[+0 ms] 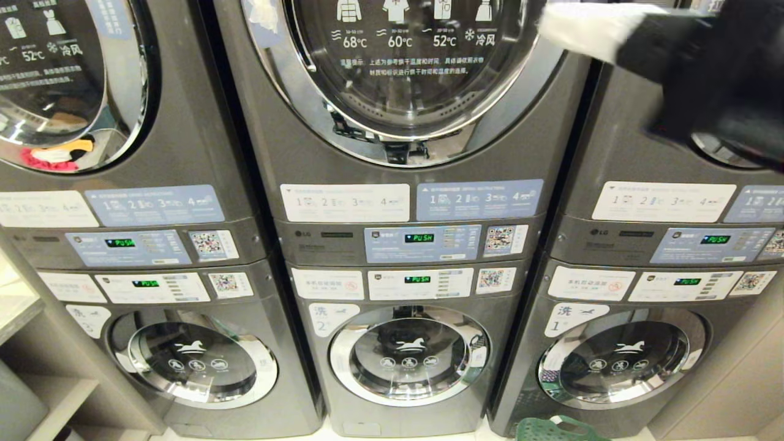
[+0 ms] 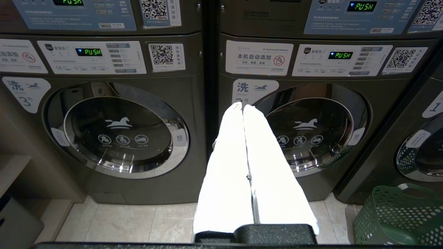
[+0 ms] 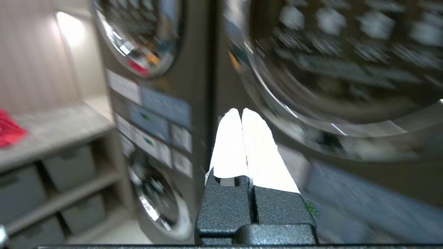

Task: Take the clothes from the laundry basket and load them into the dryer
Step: Close the dryer

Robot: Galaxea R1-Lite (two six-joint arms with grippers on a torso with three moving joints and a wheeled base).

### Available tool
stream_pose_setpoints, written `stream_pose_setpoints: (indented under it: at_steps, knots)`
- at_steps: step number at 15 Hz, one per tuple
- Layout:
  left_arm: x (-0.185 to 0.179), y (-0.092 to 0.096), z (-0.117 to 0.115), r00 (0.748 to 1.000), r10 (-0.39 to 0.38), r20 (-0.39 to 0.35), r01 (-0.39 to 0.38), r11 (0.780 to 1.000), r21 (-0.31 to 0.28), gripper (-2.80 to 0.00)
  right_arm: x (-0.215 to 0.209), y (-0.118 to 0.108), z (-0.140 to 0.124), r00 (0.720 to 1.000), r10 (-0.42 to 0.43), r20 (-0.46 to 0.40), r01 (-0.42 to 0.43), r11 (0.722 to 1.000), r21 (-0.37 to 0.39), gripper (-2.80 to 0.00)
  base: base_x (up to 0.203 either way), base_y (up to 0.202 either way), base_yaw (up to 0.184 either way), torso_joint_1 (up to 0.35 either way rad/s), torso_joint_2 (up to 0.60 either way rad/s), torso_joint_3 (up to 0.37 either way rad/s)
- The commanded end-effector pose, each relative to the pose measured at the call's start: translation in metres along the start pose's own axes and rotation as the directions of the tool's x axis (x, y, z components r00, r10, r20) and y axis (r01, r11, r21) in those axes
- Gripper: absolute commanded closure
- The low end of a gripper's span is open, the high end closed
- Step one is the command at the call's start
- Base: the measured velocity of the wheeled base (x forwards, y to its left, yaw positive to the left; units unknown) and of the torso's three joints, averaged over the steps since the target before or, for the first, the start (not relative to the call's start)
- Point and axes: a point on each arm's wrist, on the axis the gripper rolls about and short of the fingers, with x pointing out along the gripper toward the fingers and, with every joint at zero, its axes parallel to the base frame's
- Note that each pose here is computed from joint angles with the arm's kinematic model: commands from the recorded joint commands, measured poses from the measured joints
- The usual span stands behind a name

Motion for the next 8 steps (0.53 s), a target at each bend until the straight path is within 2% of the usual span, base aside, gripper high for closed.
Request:
stream_pose_setpoints:
  at_steps: [1, 3, 4, 6, 8]
  knots:
    - [0.0, 0.0, 0.0, 1.0, 0.0, 0.0, 0.0, 1.0, 0.0, 0.0, -0.115, -0.028, -0.011, 0.998, -0.06, 0.034, 0.06, 0.998, 0.0, 0.0, 0.0, 0.0, 0.0, 0.0, 0.0, 0.0]
    - [0.0, 0.0, 0.0, 1.0, 0.0, 0.0, 0.0, 1.0, 0.0, 0.0, -0.173, -0.035, -0.085, 0.988, -0.095, -0.121, 0.088, 0.994, -0.062, 0.0, 0.0, 0.0, 0.0, 0.0, 0.0, 0.0]
    - [0.0, 0.0, 0.0, 1.0, 0.0, 0.0, 0.0, 1.0, 0.0, 0.0, -0.197, -0.037, -0.113, 0.983, -0.104, -0.15, 0.094, 0.993, -0.077, 0.0, 0.0, 0.0, 0.0, 0.0, 0.0, 0.0]
    - [0.0, 0.0, 0.0, 1.0, 0.0, 0.0, 0.0, 1.0, -0.002, 0.0, -0.236, -0.041, -0.157, 0.985, -0.086, -0.151, 0.075, 0.994, -0.081, 0.0, 0.0, 0.0, 0.0, 0.0, 0.0, 0.0]
    - [0.0, 0.0, 0.0, 1.0, 0.0, 0.0, 0.0, 1.0, -0.002, 0.0, -0.264, -0.042, -0.187, 0.989, -0.006, -0.15, -0.005, 0.997, -0.072, 0.0, 0.0, 0.0, 0.0, 0.0, 0.0, 0.0]
